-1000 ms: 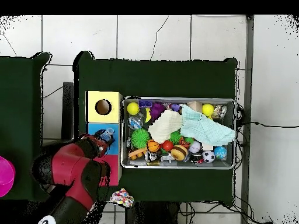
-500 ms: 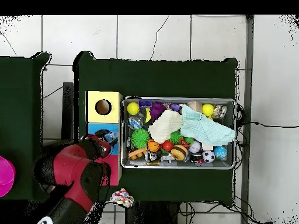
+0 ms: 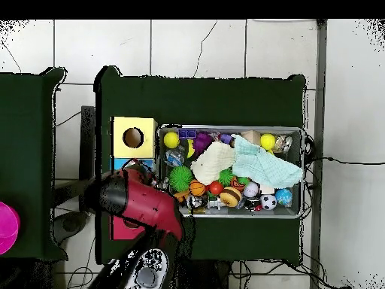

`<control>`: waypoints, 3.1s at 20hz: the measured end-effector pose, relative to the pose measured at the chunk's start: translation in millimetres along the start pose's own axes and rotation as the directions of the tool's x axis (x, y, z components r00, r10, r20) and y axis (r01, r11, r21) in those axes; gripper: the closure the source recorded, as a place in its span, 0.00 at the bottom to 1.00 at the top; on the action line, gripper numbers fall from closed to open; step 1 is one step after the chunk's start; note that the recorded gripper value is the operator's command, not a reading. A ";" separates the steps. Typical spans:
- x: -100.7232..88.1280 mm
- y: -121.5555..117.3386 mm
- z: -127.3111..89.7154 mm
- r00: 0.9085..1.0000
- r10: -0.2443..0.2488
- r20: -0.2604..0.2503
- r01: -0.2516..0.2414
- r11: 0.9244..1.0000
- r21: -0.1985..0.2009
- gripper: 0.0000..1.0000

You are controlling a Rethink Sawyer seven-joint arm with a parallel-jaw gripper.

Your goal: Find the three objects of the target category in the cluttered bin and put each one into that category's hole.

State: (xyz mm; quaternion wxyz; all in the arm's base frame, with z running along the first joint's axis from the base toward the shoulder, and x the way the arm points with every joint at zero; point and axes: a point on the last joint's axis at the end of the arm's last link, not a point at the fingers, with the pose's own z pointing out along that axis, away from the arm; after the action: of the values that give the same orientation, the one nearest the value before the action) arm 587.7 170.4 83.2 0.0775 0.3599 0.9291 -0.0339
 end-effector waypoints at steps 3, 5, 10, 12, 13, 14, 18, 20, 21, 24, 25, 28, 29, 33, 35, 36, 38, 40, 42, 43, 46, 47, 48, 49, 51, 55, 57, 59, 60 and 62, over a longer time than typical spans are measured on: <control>-10.6 -7.5 2.3 0.994 0.069 -0.086 -0.073 0.996 -0.050 0.00; -13.4 -9.6 3.0 0.991 0.078 -0.106 -0.085 0.994 -0.066 0.00; -9.0 -9.4 0.7 0.995 0.041 -0.092 -0.048 0.995 -0.084 0.00; -6.5 -8.9 -0.1 0.997 0.017 -0.076 -0.024 0.996 -0.089 0.00; -5.8 -8.8 -0.3 0.997 0.011 -0.072 -0.018 0.996 -0.089 0.00; -5.1 -8.8 -0.4 0.998 0.006 -0.068 -0.012 0.996 -0.090 0.00; 3.5 -5.7 -5.4 0.999 -0.037 -0.034 0.034 0.996 -0.086 0.00; 10.0 -3.1 -10.6 0.997 -0.071 -0.002 0.071 0.995 -0.075 0.00; 13.7 -1.6 -13.4 0.996 -0.090 0.015 0.091 0.994 -0.068 0.00; 38.9 8.9 -26.5 0.979 -0.187 0.081 0.190 0.981 -0.033 0.00; 51.1 13.4 -30.7 0.970 -0.221 0.098 0.224 0.974 -0.024 0.00; 90.4 25.5 -42.5 0.935 -0.325 0.142 0.327 0.945 0.006 0.00; 102.9 28.5 -45.7 0.921 -0.357 0.155 0.359 0.933 0.015 0.00; 121.6 32.3 -48.6 0.895 -0.410 0.176 0.411 0.911 0.035 0.00; 119.7 32.0 -48.0 0.891 -0.415 0.184 0.414 0.909 0.044 0.00; 111.9 30.1 -46.3 0.892 -0.409 0.191 0.407 0.912 0.053 0.00; 106.1 28.7 -45.4 0.893 -0.404 0.196 0.401 0.914 0.059 0.00; 94.7 25.6 -45.5 0.896 -0.394 0.206 0.388 0.919 0.069 0.00; 80.2 20.2 -46.8 0.898 -0.381 0.221 0.371 0.925 0.083 0.00; 76.9 18.6 -47.3 0.898 -0.378 0.224 0.368 0.926 0.087 0.00; 67.3 12.9 -49.8 0.899 -0.369 0.236 0.356 0.929 0.100 0.00; 65.7 11.8 -50.5 0.899 -0.368 0.239 0.354 0.930 0.103 0.00; 60.9 7.0 -53.0 0.896 -0.368 0.251 0.349 0.930 0.118 0.00; 60.2 5.7 -53.6 0.894 -0.369 0.254 0.349 0.929 0.123 0.00; 58.9 2.3 -55.3 0.889 -0.374 0.263 0.349 0.927 0.137 0.00; 64.9 -6.6 -58.1 0.863 -0.414 0.291 0.370 0.908 0.196 0.00; 72.0 -9.2 -57.7 0.847 -0.439 0.299 0.385 0.895 0.224 0.00; 82.0 -11.4 -55.3 0.828 -0.470 0.305 0.405 0.878 0.254 0.00; 83.2 -11.8 -54.7 0.826 -0.474 0.304 0.408 0.876 0.258 0.00; 87.9 -13.6 -51.7 0.817 -0.490 0.304 0.417 0.866 0.275 0.00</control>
State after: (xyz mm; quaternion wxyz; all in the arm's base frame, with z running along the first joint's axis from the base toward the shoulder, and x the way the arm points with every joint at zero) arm 508.2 224.8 119.5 0.2022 0.1205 0.9492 -0.2087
